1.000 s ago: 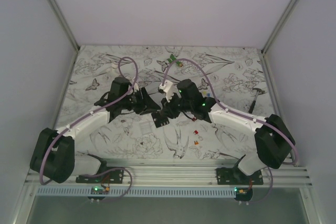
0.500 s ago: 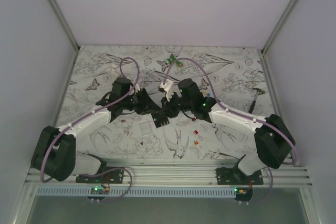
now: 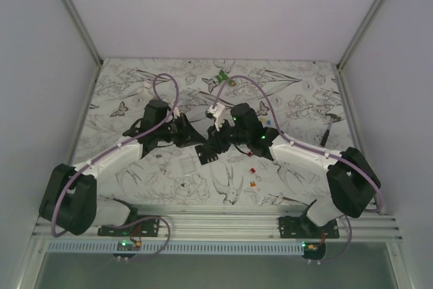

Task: Snap on the fuse box
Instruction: Install the fuse at the fuse box base.

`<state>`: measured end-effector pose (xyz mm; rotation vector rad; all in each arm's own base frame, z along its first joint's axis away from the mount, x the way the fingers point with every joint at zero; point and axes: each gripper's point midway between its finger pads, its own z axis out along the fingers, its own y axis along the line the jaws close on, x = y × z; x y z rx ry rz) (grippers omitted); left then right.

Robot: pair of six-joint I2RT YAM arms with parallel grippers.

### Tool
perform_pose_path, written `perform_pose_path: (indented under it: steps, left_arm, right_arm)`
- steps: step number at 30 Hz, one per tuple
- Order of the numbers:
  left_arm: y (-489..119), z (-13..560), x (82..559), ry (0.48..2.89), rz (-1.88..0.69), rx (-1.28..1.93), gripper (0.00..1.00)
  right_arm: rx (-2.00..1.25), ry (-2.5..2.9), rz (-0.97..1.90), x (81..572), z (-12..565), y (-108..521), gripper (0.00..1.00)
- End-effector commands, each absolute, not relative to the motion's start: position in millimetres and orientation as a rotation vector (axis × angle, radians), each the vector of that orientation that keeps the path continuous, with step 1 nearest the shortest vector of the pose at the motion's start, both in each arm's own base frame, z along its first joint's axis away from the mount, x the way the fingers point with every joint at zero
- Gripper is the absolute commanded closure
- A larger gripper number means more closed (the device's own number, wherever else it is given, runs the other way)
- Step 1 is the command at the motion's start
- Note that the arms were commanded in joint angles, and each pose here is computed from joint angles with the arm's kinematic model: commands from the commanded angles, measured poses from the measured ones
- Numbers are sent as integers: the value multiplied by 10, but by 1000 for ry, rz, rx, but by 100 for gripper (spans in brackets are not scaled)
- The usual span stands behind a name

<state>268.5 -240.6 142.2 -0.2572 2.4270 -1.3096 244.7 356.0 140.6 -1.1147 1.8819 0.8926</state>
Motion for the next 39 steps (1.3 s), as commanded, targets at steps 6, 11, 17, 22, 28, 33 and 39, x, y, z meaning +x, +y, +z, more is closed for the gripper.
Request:
perform_pose_path:
  steps: [6, 11, 17, 22, 28, 33, 39]
  left_arm:
    - [-2360, 1873, 2719, 2256, -1298, -217, 100]
    - [-2270, 2123, 2734, 2147, -1273, -253, 100]
    - [-2210, 2484, 2694, 2002, -1288, -274, 100]
    - [-2196, 2729, 2626, 1900, -1326, -301, 100]
    - [-2233, 2901, 2551, 1842, -1378, -308, 100]
    - [-2278, 3015, 2495, 1806, -1411, -291, 100]
    - [-2312, 3057, 2456, 1787, -1429, -281, 100]
  right_arm:
    - [-762, 1737, 1056, 2534, 2092, 3535, 49]
    - [-433, 1637, 1235, 2475, 2456, 3356, 45]
    - [-207, 1478, 1470, 2391, 2820, 3272, 45]
    - [-184, 1416, 1596, 2337, 2935, 3349, 46]
    - [-199, 1378, 1653, 2317, 3074, 3451, 46]
    - [-219, 1350, 1687, 2292, 3134, 3509, 49]
    - [-252, 1332, 1754, 2233, 3174, 3590, 57]
